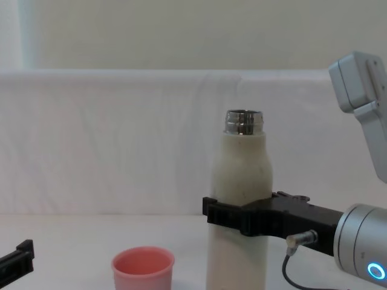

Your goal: Grasp the thermos with one hand and pour water into the cup lid.

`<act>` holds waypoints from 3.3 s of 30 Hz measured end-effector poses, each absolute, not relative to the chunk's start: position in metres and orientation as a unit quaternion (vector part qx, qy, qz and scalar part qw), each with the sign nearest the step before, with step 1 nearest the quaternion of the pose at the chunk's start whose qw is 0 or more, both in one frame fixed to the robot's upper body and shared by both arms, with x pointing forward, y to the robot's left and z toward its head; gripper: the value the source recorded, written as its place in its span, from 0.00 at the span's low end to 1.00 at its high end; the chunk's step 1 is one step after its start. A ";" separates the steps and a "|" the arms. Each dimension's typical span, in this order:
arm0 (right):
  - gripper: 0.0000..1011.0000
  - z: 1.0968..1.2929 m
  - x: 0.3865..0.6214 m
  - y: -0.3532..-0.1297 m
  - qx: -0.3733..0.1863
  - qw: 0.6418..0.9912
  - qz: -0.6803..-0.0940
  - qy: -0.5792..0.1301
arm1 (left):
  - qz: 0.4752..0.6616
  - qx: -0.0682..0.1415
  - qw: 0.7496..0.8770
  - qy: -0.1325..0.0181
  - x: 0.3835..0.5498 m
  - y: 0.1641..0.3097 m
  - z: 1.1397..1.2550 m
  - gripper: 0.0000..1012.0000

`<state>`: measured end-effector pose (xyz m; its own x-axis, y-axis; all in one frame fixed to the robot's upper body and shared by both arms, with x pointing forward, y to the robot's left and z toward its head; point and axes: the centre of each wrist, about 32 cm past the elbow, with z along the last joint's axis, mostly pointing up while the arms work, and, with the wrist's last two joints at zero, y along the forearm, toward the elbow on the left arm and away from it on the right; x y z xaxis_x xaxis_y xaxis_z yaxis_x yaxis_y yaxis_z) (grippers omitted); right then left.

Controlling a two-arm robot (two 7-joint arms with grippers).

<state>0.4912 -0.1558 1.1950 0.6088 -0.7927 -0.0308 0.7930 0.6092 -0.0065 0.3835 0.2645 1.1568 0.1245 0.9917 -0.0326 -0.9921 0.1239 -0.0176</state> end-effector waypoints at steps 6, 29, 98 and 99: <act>0.95 1.194 0.492 -0.155 -0.001 0.896 -0.443 0.018 | 0.662 -0.017 0.750 0.006 0.384 0.265 1.157 0.99; 0.95 1.193 0.494 -0.154 -0.013 0.897 -0.441 0.026 | 0.662 -0.017 0.750 0.006 0.384 0.265 1.157 0.99; 0.99 1.190 0.491 -0.161 -0.021 0.900 -0.435 0.026 | 0.662 -0.017 0.750 0.006 0.384 0.265 1.157 0.99; 0.99 1.190 0.490 -0.162 -0.021 0.900 -0.435 0.026 | 0.662 -0.017 0.750 0.006 0.384 0.265 1.157 0.99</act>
<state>0.4904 -0.1620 1.1899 0.6200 -0.7841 -0.0290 0.7819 0.6205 -0.0597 0.3835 0.2645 1.1568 0.1244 0.9917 -0.0326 -0.9921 0.1239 -0.0176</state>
